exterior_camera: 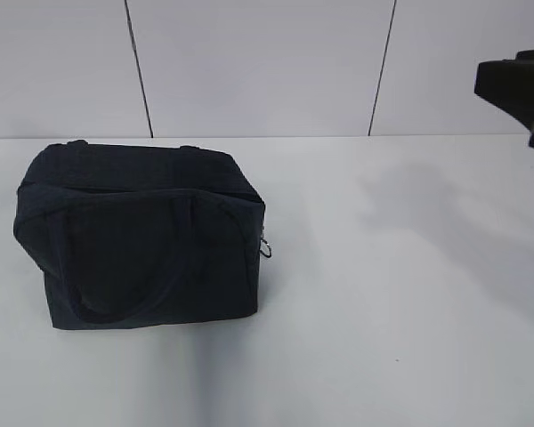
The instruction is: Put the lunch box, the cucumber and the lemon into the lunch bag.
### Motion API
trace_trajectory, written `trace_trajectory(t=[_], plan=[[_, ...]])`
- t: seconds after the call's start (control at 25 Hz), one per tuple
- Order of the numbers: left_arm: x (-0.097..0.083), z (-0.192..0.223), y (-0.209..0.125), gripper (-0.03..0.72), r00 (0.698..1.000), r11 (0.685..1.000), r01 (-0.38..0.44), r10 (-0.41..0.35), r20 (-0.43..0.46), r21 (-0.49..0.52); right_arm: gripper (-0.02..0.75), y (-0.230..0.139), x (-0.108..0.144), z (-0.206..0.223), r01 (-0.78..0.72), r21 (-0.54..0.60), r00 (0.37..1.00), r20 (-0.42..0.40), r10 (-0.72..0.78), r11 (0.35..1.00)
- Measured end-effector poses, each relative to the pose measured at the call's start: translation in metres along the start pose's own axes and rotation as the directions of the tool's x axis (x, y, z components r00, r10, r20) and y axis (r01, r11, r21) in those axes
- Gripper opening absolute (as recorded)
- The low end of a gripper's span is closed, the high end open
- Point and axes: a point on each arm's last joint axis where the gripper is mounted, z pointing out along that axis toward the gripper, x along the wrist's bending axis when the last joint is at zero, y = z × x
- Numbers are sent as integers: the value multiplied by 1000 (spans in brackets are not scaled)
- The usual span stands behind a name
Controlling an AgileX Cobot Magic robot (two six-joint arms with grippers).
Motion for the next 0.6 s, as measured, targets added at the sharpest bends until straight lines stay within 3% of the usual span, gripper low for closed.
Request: trace_trajectory(t=[0.2,0.36,0.6], plan=[[-20,-31,-3,320,1000,999,2,-1,9,-49,317,-9,11,-21,-130,-28,989,-81,127,991],[-29,-44,-24,320,1000,1000,2,-2,-7,0,317,-25,20,-34,-128,29,981,-145,131,991],[-46,-60,-60,320,1000,1000,-8,8,-24,-10,317,-38,35,-59,-27,184,961,-267,76,983]])
